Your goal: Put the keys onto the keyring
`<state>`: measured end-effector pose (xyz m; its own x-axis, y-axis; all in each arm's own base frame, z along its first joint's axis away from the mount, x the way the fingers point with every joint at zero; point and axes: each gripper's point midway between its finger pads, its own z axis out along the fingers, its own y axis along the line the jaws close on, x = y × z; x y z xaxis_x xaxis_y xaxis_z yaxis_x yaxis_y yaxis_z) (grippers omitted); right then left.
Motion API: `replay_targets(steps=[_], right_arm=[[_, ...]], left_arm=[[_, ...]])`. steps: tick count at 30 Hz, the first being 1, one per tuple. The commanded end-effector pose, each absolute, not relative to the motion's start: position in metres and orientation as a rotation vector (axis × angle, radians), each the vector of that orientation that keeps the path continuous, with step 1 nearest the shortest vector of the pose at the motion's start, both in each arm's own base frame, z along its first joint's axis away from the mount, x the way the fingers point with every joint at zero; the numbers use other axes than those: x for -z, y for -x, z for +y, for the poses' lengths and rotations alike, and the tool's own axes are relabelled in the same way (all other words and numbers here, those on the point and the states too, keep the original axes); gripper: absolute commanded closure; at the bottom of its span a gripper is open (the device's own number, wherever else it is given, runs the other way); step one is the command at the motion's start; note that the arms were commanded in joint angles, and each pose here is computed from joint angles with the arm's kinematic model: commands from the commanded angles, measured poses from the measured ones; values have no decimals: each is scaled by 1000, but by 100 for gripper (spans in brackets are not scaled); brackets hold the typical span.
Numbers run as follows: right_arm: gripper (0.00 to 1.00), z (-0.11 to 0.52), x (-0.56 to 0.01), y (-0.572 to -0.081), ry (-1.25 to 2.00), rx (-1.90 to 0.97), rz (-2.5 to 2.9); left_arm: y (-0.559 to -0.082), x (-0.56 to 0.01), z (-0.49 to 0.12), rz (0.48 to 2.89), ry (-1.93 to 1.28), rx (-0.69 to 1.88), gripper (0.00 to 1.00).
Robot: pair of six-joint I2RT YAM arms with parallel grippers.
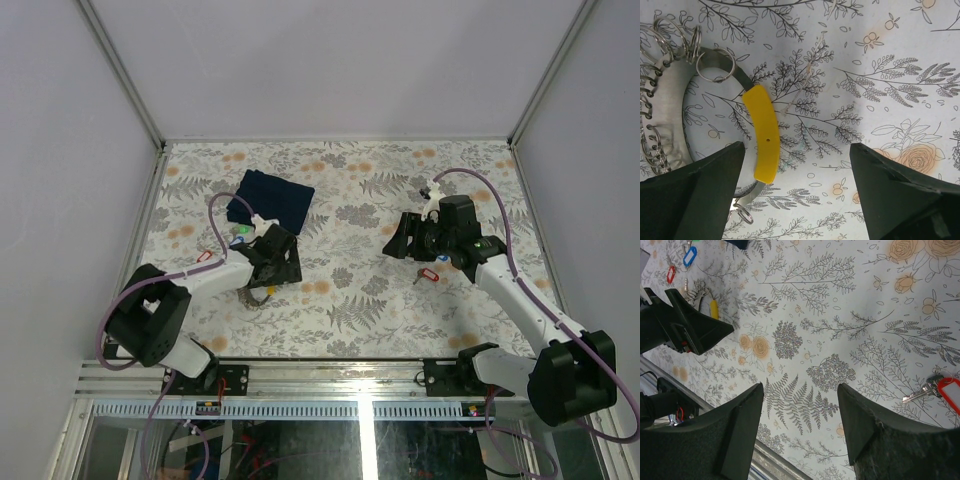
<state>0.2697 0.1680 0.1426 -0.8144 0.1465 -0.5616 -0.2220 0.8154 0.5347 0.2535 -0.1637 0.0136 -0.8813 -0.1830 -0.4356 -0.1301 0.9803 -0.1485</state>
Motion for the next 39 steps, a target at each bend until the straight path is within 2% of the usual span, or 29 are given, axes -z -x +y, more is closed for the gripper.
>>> replay_targets(steps=[1, 7, 14, 19, 24, 29, 33, 39], right_arm=[[33, 177, -152, -275, 115, -845, 2343], [33, 177, -155, -274, 121, -846, 2332], [33, 175, -150, -273, 118, -838, 2342], [33, 170, -144, -268, 118, -808, 2352], [34, 163, -139, -266, 97, -767, 2347], [37, 174, -137, -261, 140, -731, 2371], [38, 204, -130, -249, 214, -744, 2400], [45, 264, -132, -250, 286, -845, 2381]], left_arm=[[-254, -4, -177, 2673, 195, 237, 12], [-252, -15, -203, 2655, 106, 307, 12], [-247, -36, -272, 2608, -90, 439, 13], [-264, -78, -291, 2487, -149, 485, 12], [-279, -129, -278, 2359, -169, 472, 11], [-297, -156, -227, 2309, -65, 459, 11], [-301, -170, -182, 2272, 28, 370, 11], [-296, -203, -166, 2218, 29, 332, 11]])
